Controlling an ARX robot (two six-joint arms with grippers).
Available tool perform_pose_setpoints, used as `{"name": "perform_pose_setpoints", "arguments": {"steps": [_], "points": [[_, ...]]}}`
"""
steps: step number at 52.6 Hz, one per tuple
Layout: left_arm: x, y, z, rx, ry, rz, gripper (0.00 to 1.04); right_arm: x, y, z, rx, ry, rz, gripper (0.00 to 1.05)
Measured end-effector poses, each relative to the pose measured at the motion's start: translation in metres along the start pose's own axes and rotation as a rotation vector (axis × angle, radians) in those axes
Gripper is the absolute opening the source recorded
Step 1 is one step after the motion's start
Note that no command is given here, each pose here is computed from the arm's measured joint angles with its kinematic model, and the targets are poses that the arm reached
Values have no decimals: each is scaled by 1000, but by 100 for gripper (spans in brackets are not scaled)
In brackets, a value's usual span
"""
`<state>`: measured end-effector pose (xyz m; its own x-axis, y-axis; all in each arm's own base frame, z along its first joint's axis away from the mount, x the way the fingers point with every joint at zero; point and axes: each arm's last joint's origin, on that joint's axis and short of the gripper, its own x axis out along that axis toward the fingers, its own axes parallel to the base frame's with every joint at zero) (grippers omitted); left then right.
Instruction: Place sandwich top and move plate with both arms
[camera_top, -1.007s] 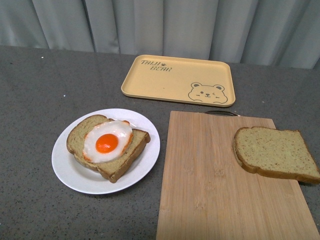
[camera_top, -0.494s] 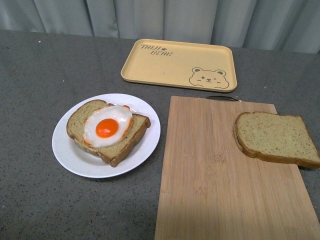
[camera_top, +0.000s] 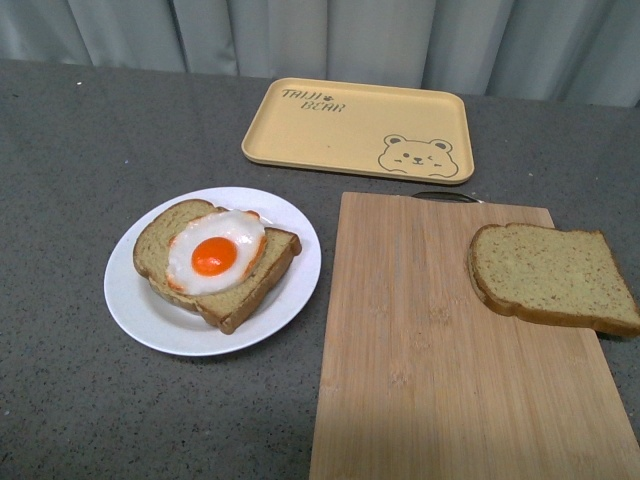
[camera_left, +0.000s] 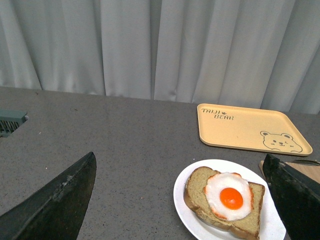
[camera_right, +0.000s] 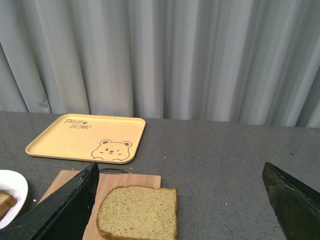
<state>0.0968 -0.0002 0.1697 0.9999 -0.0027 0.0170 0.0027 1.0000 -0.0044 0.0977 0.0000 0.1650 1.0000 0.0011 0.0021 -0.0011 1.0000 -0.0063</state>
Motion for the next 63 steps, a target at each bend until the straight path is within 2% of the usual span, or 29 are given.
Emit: {"name": "perform_pose_setpoints", "arguments": {"steps": [40, 42, 47, 50, 56, 63], "points": [[0, 0, 0, 0, 0, 0, 98, 0, 0, 0, 0, 0, 0, 95], [0, 0, 0, 0, 0, 0, 98, 0, 0, -1, -17, 9, -33, 95], [0, 0, 0, 0, 0, 2, 98, 4, -1, -2, -111, 73, -244, 95], [0, 0, 0, 0, 0, 0, 98, 9, -3, -3, -141, 98, -285, 95], [0, 0, 0, 0, 0, 0, 98, 22, -9, 0, -145, 129, -277, 95], [0, 0, 0, 0, 0, 0, 98, 56, -19, -1, -98, 222, -187, 95]]}}
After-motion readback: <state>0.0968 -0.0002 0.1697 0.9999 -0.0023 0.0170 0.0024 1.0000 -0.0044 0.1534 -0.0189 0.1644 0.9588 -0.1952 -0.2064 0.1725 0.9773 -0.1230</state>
